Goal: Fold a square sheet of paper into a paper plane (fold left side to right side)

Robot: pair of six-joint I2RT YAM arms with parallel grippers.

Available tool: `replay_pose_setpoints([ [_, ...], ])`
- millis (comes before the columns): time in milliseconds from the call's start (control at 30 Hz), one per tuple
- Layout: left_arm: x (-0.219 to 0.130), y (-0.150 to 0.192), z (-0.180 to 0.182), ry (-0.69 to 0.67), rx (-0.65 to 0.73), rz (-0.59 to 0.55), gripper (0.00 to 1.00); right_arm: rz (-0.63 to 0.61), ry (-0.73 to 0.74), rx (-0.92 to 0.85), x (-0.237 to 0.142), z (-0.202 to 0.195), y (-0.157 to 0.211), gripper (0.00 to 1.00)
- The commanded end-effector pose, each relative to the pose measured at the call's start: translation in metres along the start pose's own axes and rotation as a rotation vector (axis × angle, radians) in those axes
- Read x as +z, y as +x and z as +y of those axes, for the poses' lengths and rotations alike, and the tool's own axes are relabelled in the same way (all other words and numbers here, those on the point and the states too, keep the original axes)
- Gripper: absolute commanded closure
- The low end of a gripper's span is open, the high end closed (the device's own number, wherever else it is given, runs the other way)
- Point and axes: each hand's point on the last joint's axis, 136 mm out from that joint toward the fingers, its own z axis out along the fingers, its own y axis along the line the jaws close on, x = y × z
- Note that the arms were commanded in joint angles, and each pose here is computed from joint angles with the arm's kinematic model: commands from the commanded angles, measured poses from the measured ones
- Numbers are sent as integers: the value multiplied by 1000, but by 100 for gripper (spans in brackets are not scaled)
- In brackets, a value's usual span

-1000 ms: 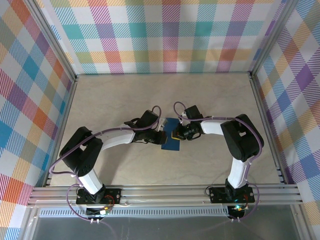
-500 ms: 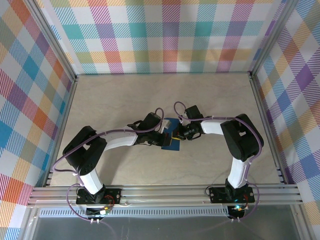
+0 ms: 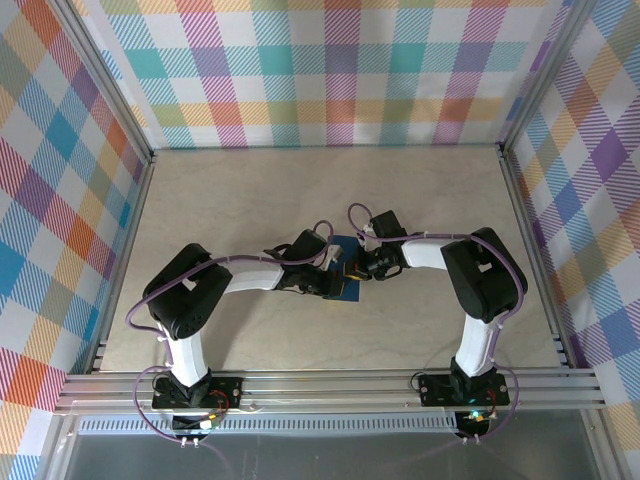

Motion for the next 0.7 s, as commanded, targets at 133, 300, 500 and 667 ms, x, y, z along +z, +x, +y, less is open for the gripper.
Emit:
replay_pose_setpoints([
  [133, 0, -17, -2, 11, 1, -43, 100, 98, 142, 86, 12, -45, 32, 100],
  [300, 0, -19, 0, 4, 0, -43, 100, 100, 149, 86, 12, -46, 32, 100],
  [500, 2, -12, 9, -24, -3, -24, 100, 104, 164, 83, 11, -48, 33, 100],
  [667, 2, -6, 14, -37, -8, -12, 100, 108, 179, 78, 10, -50, 33, 100],
])
